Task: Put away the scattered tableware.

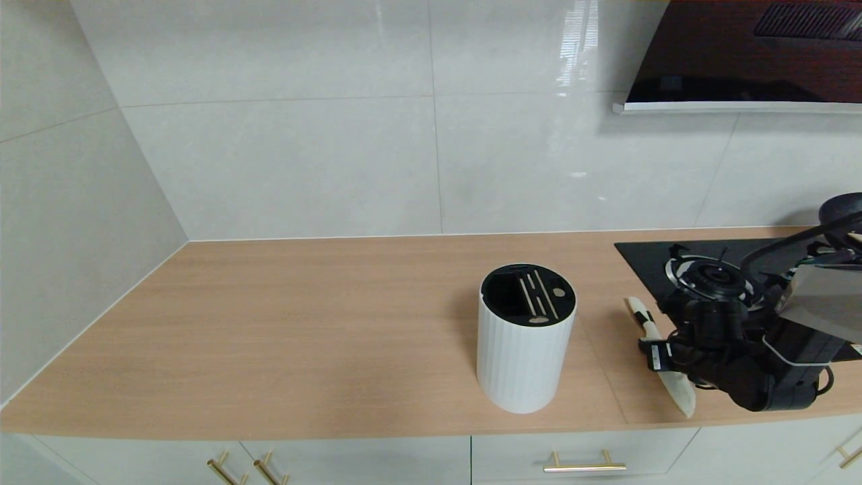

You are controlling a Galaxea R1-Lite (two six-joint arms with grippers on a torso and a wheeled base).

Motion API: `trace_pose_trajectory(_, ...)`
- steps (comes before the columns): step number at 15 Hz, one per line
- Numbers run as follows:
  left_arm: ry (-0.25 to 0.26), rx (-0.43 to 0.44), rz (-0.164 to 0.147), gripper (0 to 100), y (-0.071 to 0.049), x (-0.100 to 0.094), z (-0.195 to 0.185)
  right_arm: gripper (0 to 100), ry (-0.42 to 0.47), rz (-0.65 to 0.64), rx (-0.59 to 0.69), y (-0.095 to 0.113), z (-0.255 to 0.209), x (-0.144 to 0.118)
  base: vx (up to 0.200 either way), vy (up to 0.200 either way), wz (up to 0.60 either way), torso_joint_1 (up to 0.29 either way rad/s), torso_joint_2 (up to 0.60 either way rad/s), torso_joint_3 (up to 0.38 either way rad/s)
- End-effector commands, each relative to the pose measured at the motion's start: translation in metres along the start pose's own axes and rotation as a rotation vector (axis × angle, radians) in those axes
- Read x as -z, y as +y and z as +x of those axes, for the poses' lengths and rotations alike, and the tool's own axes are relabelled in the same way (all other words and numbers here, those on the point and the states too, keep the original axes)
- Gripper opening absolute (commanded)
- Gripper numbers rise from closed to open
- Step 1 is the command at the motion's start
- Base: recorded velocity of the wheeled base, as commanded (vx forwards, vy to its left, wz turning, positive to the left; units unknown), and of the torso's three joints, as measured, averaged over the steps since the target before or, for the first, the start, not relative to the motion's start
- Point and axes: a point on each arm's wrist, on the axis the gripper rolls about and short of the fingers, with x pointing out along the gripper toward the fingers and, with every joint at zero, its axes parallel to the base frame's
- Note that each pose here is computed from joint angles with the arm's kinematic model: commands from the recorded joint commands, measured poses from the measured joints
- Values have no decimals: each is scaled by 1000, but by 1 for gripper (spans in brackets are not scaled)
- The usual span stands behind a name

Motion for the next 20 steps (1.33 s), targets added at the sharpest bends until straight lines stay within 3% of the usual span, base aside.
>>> trace_pose_trajectory(1,1,-1,1,100,0,0,0,0,-25,1,2,-1,-6,-8,0,0,0,0,0,0)
trace_pose_trajectory(4,-2,1,6,100,0,0,0,0,-133,11,8,-4,-41,-44,0,0,0,0,0,0)
trace_pose_trajectory(6,-36,4,6,100,0,-10,-3,0,-227,17,11,-7,-77,-70,0,0,0,0,0,0)
trace_pose_trajectory(8,-111,29,10,100,-1,-45,-12,0,-339,17,6,-5,-115,-97,0,0,0,0,0,0)
trace_pose_trajectory(10,-20,165,14,100,-3,-98,5,0,-414,1,-36,7,-159,-128,0,0,0,0,0,0)
trace_pose_trajectory(13,44,274,-5,100,-5,-170,54,0,-450,-1,-176,47,-220,-163,0,0,0,0,0,0)
trace_pose_trajectory(15,153,335,-84,100,-10,-186,104,0,-453,38,-249,66,-251,-163,0,0,0,0,0,0)
trace_pose_trajectory(16,174,413,-132,100,-20,-186,125,0,-455,29,-272,75,-261,-161,0,0,0,0,0,0)
trace_pose_trajectory(18,184,547,-296,100,-48,-186,169,0,-446,5,-330,93,-283,-154,0,0,0,0,0,0)
trace_pose_trajectory(20,192,604,-386,100,-72,-179,201,0,-441,-21,-399,107,-296,-144,0,0,0,0,0,0)
